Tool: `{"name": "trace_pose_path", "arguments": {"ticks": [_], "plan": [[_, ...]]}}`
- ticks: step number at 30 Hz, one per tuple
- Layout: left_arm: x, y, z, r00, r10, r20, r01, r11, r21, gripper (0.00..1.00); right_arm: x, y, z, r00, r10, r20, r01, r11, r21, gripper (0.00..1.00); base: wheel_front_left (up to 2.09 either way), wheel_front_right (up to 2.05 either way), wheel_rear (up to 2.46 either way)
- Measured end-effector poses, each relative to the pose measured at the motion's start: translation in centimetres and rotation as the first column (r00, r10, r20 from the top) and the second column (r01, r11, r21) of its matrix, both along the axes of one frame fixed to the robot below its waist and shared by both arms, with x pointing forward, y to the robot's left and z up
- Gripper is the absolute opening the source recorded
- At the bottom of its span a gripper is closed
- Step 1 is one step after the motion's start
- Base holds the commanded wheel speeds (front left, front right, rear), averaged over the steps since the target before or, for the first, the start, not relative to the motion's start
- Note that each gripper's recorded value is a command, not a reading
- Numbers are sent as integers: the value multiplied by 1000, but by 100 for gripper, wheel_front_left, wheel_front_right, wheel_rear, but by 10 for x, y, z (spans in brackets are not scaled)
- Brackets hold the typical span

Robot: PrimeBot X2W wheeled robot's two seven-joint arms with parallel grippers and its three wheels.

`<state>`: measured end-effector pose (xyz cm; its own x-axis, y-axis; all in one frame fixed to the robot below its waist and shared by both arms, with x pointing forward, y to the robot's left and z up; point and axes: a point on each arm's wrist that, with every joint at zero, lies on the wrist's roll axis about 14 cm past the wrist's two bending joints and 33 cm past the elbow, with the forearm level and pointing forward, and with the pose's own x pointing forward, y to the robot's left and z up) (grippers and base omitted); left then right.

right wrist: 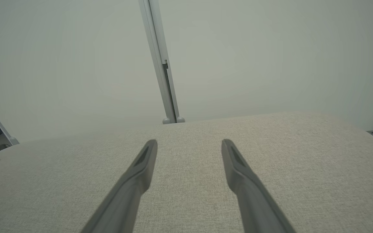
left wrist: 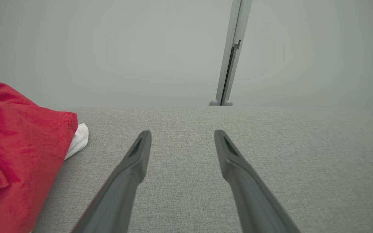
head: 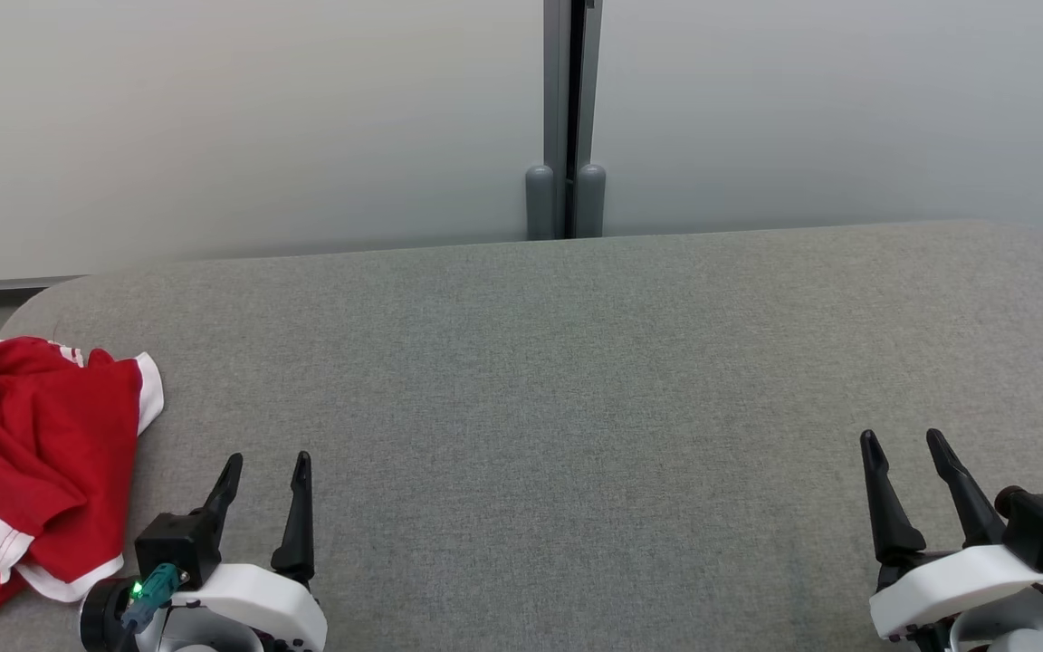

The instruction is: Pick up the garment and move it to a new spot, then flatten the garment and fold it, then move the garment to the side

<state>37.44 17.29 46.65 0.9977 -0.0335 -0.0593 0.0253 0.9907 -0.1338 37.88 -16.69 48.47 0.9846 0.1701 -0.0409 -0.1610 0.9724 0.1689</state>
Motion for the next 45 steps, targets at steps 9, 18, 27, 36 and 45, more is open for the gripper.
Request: {"name": "trace_pose_path", "arguments": {"ticks": [9,18,27,36,45], "plan": [[2,2,4,1000,8,12,-8,1000,2,100,2,1,-2,1000,13,-13,-14,1000,-27,100,0,0,0],[-3,26,17,995,87,48,-87,996,-4,100,16,23,3,997,83,-11,-83,995,-56,100,0,0,0],[-37,86,24,960,271,70,-272,962,1,100,34,90,15,965,262,12,-260,962,-76,100,0,0,0],[-100,151,22,871,486,65,-488,873,2,100,38,173,22,882,471,18,-468,879,-95,100,0,0,0],[-138,182,19,791,610,55,-611,792,11,100,39,226,20,800,601,7,-597,796,-103,100,0,0,0]]}}
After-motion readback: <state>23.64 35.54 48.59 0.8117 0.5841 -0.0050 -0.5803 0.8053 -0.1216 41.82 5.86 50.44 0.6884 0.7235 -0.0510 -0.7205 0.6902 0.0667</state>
